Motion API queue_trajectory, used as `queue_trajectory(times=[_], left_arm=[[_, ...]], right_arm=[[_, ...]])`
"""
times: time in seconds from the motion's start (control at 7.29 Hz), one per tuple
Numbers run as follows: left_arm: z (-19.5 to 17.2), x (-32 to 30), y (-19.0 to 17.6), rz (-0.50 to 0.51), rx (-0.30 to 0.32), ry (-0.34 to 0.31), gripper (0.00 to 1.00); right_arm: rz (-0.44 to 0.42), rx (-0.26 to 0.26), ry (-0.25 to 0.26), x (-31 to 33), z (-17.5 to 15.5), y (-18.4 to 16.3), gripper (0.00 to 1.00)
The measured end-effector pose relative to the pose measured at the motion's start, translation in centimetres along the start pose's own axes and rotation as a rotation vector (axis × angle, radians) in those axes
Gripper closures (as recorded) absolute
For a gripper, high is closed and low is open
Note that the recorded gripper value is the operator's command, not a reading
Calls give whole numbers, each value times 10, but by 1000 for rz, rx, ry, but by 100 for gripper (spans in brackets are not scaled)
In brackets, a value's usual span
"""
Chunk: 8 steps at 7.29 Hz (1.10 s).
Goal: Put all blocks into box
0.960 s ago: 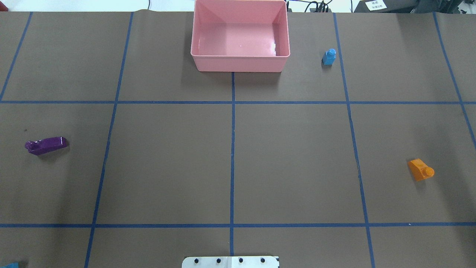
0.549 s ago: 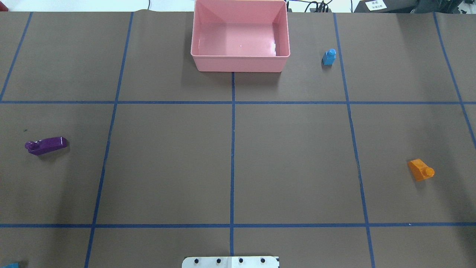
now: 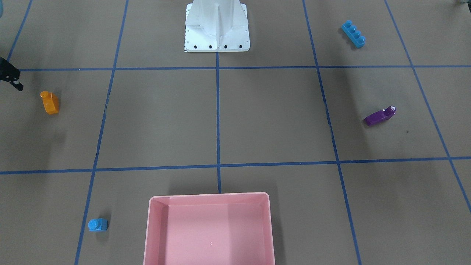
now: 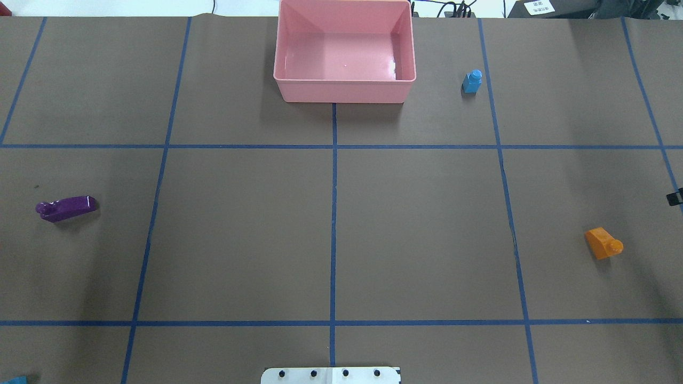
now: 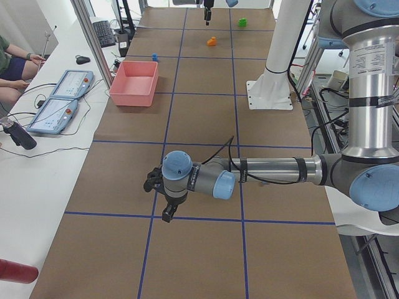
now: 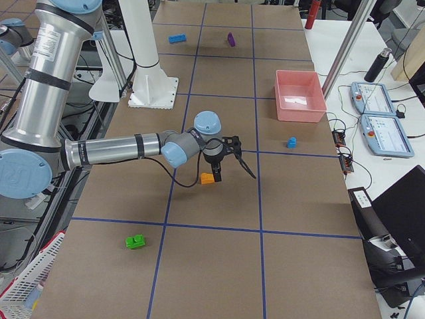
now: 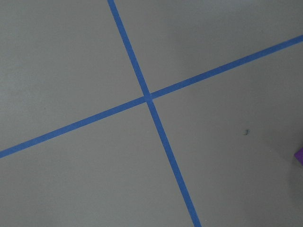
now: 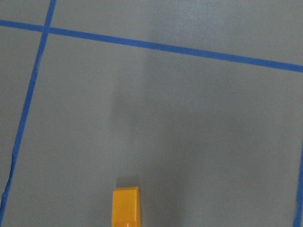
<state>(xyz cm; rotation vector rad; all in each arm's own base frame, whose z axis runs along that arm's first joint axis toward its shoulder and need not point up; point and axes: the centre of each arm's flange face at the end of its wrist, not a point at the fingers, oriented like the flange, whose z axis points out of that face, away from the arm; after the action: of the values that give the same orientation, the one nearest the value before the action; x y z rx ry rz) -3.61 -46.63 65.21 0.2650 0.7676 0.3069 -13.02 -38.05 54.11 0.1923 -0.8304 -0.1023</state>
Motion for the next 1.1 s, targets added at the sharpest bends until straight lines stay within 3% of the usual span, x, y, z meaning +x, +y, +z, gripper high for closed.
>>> queue_trajectory(times=[0.27, 0.55, 0.82, 1.1], left_arm=[[1, 0, -1, 1, 0, 1, 0], [1, 0, -1, 1, 0, 2, 0], [1, 0, -1, 3, 1, 2, 0], [1, 0, 0, 3, 1, 3, 0]], right_arm=[[-38, -5, -4, -20, 32, 11, 1], [-67, -29, 29, -20, 63, 23, 2], [-41, -36, 13, -24, 84, 35, 32], [-20, -51, 2, -28, 93, 45, 48]])
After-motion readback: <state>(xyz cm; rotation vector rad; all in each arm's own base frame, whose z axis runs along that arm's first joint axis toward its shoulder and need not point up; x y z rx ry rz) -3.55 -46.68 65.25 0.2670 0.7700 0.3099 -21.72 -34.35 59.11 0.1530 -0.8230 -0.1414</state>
